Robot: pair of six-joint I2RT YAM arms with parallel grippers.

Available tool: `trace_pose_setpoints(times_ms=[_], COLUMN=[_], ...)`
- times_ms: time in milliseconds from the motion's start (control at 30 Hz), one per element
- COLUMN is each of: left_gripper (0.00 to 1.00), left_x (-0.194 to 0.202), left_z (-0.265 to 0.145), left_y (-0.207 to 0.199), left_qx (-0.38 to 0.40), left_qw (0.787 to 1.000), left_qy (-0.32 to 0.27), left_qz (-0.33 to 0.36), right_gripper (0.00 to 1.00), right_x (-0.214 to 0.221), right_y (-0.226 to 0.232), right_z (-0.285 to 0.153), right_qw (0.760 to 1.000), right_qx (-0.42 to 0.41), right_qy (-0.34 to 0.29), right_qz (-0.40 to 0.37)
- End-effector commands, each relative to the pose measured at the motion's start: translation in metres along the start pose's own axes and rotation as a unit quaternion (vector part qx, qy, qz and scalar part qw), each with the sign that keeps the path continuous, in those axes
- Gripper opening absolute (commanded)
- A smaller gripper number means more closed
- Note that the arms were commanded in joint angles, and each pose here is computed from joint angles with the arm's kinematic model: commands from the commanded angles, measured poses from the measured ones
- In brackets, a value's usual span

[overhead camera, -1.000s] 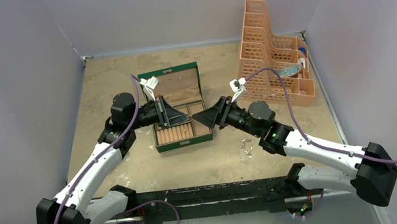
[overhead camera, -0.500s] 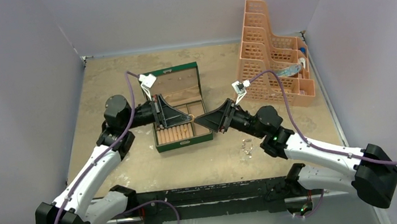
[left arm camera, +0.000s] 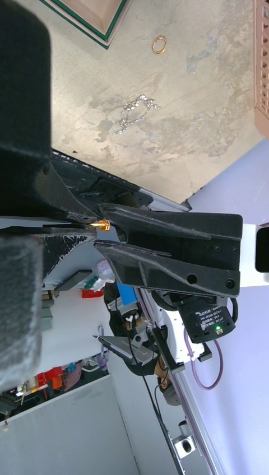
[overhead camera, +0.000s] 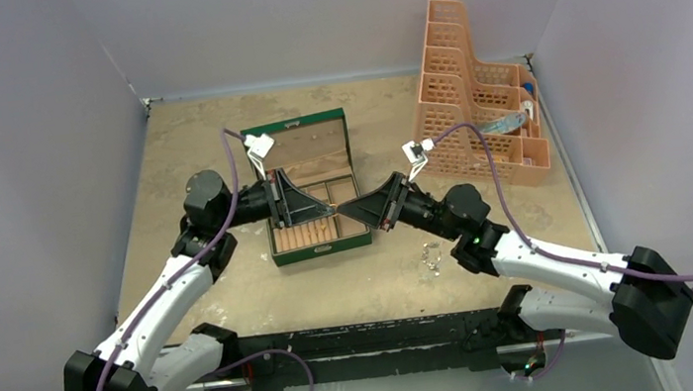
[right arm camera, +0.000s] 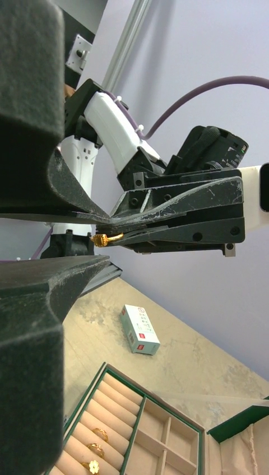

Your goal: Organize the mixed jewelry

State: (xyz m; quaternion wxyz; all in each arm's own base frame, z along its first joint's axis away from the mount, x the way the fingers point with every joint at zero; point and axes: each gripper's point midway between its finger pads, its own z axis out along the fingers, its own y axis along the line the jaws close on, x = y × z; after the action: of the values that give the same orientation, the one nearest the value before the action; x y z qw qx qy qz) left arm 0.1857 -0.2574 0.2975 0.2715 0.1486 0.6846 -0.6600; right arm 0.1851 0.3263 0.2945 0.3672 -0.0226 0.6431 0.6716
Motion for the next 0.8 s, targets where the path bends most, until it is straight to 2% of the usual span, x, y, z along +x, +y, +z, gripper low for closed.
trace_pose_setpoints(times_ms=[0, 167, 567, 767], left_gripper=[0.0, 0.0, 0.0, 0.0], left_x=[-0.0033, -0.0028, -0.0017, -0.0023], left_z=[-0.002, -0.0021, -0.002, -0.0017], left_y=[-0.0118, -0.0121, -0.0149, -0.0126], left_qx=[0.022, 0.025, 0.037, 0.032], left_qw=[0.999, 0.999, 0.999, 0.999], left_qy=[-0.003, -0.003, 0.001, -0.003], left_qz=[0.026, 0.029, 0.03, 0.028], right_gripper=[0.27, 0.2, 0.2, 0.02], right_x=[-0.0153, -0.0167, -0.012, -0.0126], right_y=[0.0302, 0.0295, 0.0282, 0.0313], right_z=[0.0024, 0.003, 0.0067, 0.0052], right_qw=[0.999, 0.999, 0.998, 0.998], right_qx=[-0.05, -0.05, -0.055, -0.061], right_qy=[-0.017, -0.019, -0.003, -0.004], right_qz=[-0.01, -0.011, -0.012, -0.013])
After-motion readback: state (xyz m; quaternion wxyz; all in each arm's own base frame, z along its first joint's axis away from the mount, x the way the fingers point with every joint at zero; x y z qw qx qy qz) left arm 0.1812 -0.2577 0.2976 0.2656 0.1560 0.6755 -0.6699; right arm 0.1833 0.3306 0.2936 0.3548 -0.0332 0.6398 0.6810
